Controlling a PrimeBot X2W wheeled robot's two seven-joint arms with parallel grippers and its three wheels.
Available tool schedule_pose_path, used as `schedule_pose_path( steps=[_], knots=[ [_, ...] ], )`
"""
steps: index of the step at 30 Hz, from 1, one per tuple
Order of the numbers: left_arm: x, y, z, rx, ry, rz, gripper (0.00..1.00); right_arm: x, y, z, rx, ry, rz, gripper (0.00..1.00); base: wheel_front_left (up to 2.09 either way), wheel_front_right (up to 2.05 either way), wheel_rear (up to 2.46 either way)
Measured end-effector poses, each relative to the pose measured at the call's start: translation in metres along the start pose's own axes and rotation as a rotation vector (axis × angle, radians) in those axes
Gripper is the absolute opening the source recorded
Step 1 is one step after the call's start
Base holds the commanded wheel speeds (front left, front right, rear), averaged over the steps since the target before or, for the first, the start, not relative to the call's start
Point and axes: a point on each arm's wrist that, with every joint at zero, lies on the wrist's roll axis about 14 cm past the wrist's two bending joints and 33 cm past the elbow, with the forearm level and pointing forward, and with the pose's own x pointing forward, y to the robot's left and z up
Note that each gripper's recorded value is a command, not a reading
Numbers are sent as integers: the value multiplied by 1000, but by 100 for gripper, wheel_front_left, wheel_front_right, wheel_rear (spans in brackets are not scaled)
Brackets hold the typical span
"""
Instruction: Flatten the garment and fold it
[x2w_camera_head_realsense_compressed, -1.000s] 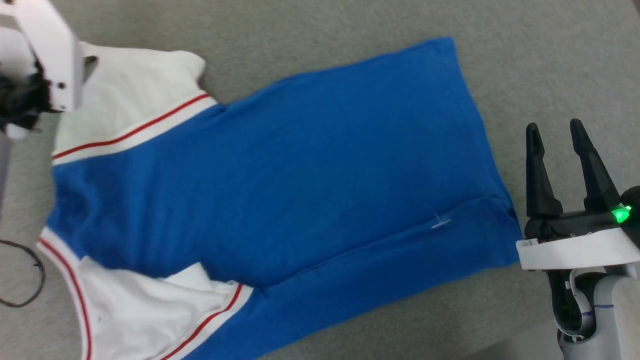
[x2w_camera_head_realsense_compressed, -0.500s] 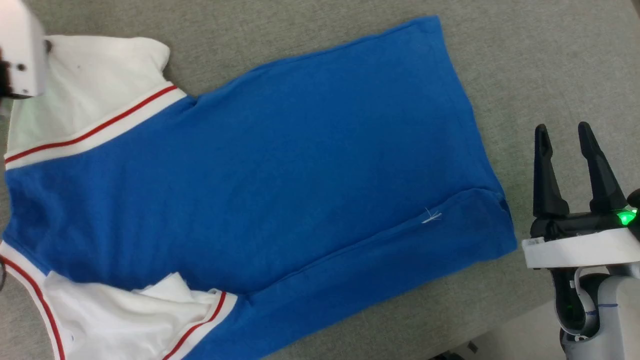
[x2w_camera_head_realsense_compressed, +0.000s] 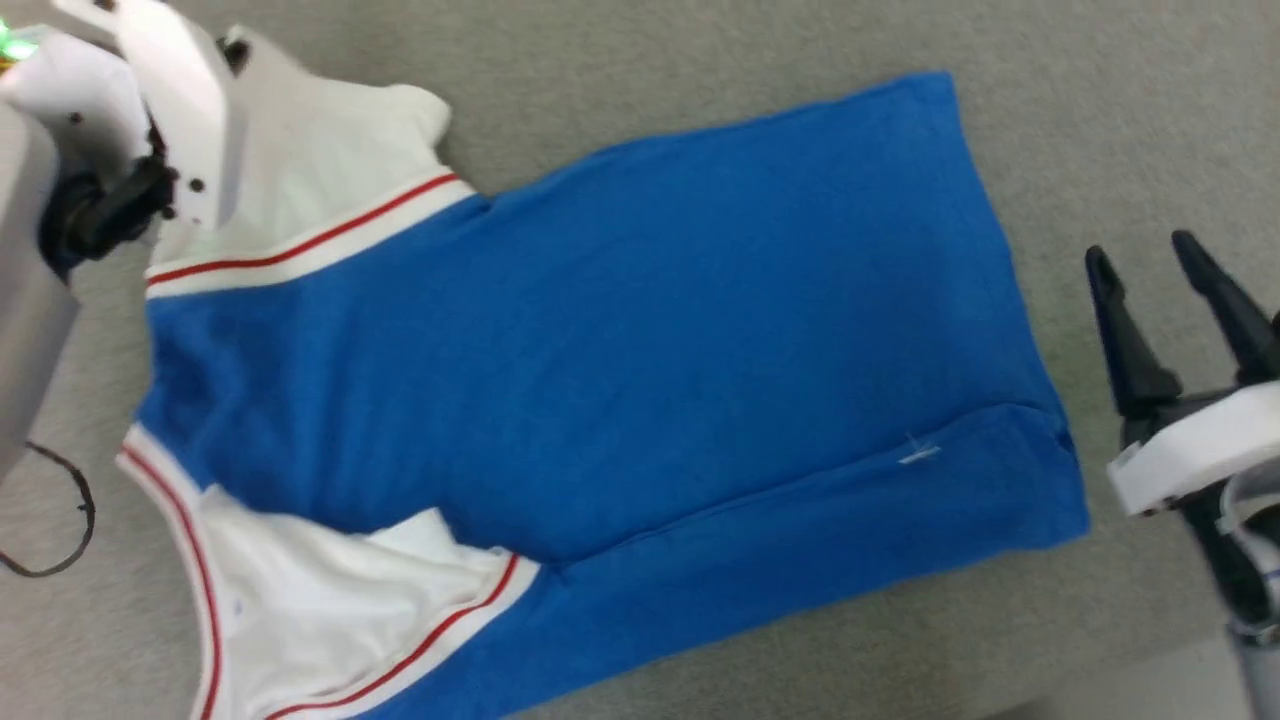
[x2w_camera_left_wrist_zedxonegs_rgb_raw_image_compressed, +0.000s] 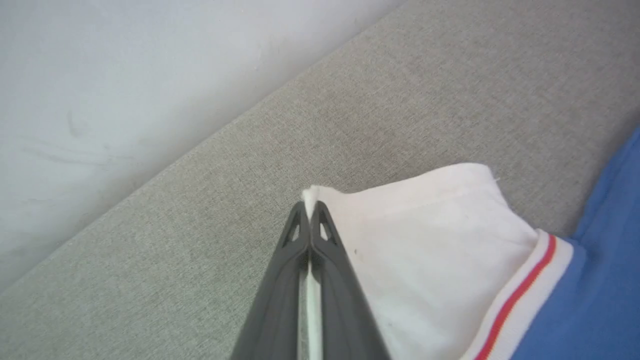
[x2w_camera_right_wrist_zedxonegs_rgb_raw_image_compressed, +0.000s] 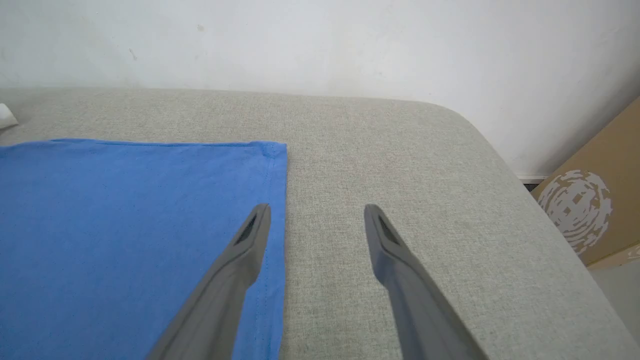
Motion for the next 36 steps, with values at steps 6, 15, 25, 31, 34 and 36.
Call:
schedule_pose_path(
  steps=[6, 15, 25, 31, 34, 36],
  knots=[
    [-39, -4, 25, 80, -176, 10, 0, 22, 8, 3, -139, 215, 134, 100, 0, 0, 0],
    [-95, -12, 33, 133, -356, 17, 0, 78, 37, 27, -240, 337, 259, 100, 0, 0, 0],
    [-120, -25, 14, 124, -408, 32, 0, 131, 37, -12, -373, 574, 255, 100, 0, 0, 0],
    [-122, -29, -3, 100, -389, 38, 0, 147, 55, -45, -430, 653, 304, 100, 0, 0, 0],
    [-122, -25, -13, 87, -368, 51, 0, 152, 61, -51, -440, 673, 327, 97, 0, 0, 0],
    [-123, -23, -16, 83, -363, 59, 0, 154, 64, -55, -461, 680, 342, 0, 0, 0, 0]
  ],
)
